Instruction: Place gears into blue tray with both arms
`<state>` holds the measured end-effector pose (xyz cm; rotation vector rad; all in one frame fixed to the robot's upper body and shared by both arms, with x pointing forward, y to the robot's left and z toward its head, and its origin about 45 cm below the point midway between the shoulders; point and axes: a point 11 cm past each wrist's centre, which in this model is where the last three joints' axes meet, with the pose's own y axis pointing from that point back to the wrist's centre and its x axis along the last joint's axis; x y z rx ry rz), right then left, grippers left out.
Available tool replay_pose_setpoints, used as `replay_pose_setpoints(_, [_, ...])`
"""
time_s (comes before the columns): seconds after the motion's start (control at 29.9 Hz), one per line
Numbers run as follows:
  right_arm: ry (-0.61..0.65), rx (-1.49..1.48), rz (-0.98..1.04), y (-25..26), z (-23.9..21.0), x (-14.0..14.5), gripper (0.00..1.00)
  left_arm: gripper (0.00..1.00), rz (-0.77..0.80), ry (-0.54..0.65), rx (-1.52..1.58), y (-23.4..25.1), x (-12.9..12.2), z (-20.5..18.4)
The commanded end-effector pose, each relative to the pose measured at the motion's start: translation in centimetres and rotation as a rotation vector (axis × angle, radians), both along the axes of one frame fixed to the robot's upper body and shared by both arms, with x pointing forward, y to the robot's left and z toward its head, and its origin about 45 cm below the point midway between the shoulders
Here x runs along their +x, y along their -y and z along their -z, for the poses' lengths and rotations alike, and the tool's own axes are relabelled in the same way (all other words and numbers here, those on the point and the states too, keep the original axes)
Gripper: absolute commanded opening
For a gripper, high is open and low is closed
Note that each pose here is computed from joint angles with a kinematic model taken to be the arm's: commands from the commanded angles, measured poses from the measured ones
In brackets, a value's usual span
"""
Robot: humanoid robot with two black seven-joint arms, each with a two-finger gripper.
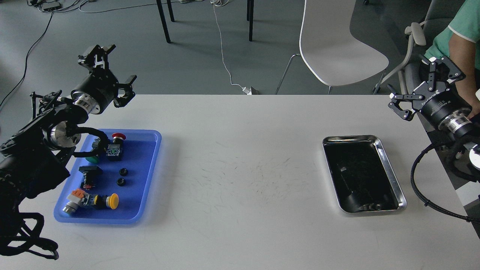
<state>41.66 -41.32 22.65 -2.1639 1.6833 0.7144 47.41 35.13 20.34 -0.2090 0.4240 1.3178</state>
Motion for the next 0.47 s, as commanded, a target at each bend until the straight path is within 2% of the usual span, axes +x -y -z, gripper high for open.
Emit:
replay_pose_setpoints(0.0, [0.001,0.008,-0.007,-0.5,0.1,0.1,0.99,0.98,-0.016,0.019,-0.016,-0.2,0.1,-0.3])
replay_pose_setpoints(0.43, [-0.003,0.012,-0.021,-1.1,0.3,0.1,0.99,0.98,-0.02,0.088,-0.047,0.8,0.7,-1.6])
